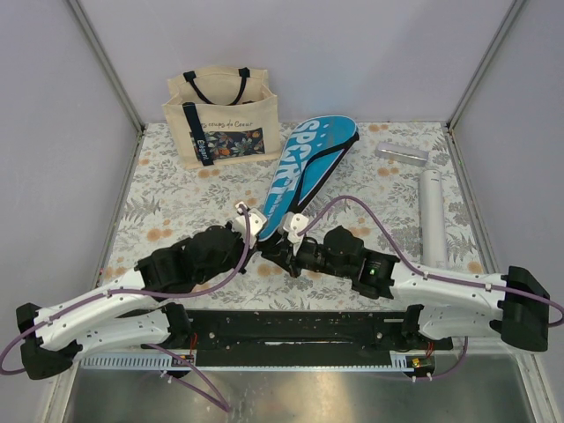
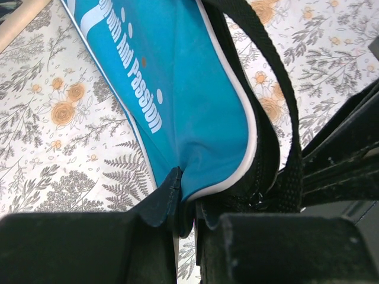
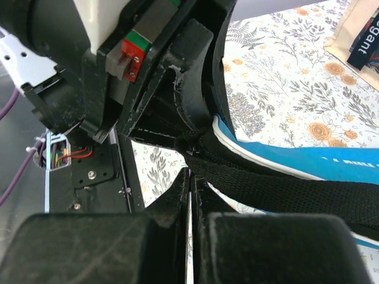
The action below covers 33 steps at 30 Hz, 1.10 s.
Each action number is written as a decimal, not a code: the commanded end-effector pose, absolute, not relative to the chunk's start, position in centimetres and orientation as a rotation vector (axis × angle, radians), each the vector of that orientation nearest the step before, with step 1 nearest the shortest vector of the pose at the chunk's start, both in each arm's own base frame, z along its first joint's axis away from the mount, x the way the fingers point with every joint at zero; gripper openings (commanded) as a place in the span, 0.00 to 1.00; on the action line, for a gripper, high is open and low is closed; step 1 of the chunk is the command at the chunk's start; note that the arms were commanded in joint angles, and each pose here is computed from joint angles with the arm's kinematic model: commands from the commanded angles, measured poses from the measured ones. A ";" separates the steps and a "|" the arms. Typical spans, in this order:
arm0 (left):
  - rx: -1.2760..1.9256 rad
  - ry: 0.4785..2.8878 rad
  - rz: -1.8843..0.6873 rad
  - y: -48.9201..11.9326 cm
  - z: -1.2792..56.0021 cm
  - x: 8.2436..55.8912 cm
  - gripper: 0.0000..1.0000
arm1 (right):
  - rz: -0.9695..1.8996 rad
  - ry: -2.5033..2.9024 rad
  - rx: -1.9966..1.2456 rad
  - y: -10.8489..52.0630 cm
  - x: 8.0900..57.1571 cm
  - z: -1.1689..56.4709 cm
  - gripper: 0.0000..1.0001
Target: Pack up the badminton gear
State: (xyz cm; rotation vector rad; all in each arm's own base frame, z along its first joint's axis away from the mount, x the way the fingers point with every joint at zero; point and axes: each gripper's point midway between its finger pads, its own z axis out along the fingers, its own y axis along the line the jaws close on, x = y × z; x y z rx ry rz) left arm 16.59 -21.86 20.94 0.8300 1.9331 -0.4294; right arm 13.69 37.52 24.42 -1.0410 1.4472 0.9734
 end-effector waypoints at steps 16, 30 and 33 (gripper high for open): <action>0.470 1.887 -0.513 -21.5 24.8 18.3 0.73 | 1.113 1.757 -0.725 35.6 12.5 16.3 0.03; 0.314 1.889 -0.416 -20.1 27.0 23.5 0.99 | 0.823 2.121 -0.450 30.1 14.1 13.5 0.81; 0.332 1.804 -0.430 -19.6 29.0 23.4 0.99 | 0.771 2.126 -0.403 28.9 14.6 15.7 1.00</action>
